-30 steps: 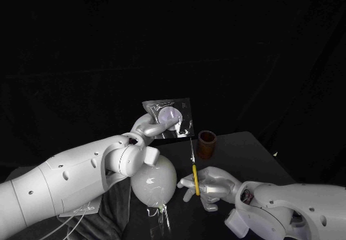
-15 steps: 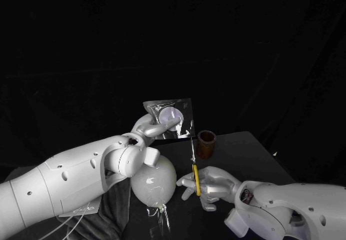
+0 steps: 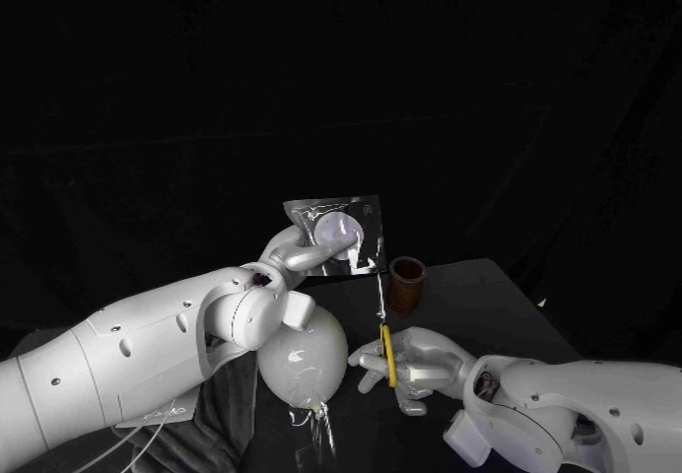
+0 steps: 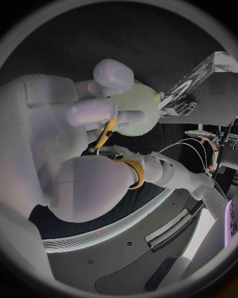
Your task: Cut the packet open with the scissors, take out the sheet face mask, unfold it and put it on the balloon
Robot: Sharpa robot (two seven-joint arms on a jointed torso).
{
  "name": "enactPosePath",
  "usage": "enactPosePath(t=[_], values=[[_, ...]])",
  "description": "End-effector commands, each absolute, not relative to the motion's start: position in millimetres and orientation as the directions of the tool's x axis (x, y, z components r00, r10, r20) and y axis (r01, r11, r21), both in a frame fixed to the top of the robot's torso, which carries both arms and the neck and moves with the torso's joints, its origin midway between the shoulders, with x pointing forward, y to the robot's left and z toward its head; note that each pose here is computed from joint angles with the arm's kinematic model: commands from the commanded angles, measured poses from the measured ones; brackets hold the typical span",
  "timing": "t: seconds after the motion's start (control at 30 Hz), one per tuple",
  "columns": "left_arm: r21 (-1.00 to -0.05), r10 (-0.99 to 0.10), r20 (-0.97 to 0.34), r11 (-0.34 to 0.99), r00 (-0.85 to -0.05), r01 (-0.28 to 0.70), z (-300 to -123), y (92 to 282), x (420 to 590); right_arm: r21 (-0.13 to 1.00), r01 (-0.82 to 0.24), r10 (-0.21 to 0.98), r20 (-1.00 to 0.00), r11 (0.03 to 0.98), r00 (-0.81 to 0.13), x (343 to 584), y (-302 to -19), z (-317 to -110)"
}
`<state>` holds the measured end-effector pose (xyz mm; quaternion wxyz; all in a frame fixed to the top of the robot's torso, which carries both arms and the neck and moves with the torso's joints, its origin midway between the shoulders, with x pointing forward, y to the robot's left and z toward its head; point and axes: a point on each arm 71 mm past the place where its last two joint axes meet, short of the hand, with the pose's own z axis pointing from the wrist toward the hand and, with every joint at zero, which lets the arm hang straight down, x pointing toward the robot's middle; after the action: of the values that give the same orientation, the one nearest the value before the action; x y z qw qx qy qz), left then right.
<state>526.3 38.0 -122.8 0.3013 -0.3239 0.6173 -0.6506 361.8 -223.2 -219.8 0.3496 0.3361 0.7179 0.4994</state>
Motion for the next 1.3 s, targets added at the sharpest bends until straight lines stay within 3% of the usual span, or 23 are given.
enactPosePath(t=[0.03, 1.3], values=[[-0.997, -0.771, 0.065, -0.071, -0.634, -0.016, -121.2, 34.3, 523.9, 0.952, 0.122, 0.815, -0.169, 0.281, -0.555, 361, -221, -220], [-0.997, -0.729, 0.078, -0.071, -0.68, -0.038, -121.8, 33.2, 518.4, 0.956, 0.083, 0.822, -0.196, 0.281, -0.534, 373, -228, -205]])
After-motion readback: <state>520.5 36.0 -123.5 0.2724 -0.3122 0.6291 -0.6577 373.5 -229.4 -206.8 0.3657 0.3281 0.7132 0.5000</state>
